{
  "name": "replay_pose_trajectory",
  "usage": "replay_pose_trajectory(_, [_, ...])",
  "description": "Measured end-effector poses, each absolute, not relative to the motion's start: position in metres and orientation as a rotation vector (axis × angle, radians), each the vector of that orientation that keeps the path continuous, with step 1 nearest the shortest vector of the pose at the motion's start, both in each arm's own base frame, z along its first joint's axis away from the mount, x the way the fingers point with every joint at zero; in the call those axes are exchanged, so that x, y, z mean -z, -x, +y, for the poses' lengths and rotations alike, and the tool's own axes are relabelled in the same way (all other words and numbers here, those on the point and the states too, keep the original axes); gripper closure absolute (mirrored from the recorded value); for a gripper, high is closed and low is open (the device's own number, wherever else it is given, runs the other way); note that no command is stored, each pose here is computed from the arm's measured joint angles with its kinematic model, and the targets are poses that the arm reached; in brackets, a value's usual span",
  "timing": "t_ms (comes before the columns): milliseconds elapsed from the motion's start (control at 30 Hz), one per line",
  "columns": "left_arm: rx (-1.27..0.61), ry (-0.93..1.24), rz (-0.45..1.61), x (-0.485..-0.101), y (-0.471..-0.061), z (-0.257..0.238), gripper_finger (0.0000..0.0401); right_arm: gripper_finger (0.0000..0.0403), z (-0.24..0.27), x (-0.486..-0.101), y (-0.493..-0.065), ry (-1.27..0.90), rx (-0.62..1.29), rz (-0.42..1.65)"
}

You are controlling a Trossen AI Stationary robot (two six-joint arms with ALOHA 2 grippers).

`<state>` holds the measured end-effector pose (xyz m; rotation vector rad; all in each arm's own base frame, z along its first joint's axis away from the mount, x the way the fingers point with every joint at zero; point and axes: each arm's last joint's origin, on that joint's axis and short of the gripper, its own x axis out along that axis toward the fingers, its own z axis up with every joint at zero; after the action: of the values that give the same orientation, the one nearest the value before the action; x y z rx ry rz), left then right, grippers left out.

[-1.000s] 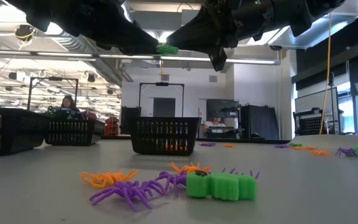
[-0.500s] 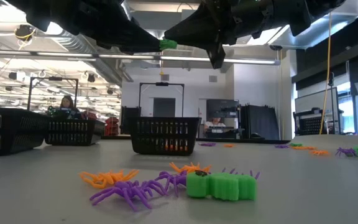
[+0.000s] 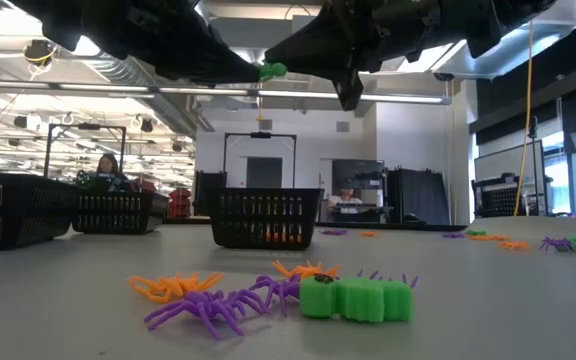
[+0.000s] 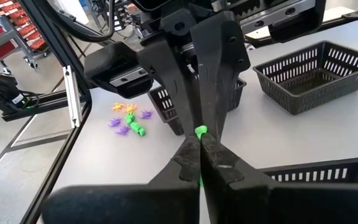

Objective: Sort Halloween decoration
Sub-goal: Put the green alien toy into the top left black basket

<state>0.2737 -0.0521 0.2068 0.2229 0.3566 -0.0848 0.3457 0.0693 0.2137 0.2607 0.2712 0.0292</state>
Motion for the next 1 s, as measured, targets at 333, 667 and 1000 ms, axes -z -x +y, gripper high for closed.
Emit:
replay_pose_trajectory(333, [0.042,-0.239,0.419,-0.202,-0.271,-0.050,0.0401,0.0358,0.069,-0.213,-0.345,-0.226,-0.019,0.281])
replay_pose_trajectory(667, [-0.174,-0.267,0.536,-0.194,-0.264,-0.042,0.0401,0.0288,0.067,-0.219,-0.339,-0.186,-0.020,0.315])
replay_pose_trajectory(1000, [-0.822,-0.160,0.656,-0.193,-0.231,-0.002,0.0401,0.0285,0.066,-0.216,-0.336,-0.173,0.001,0.365])
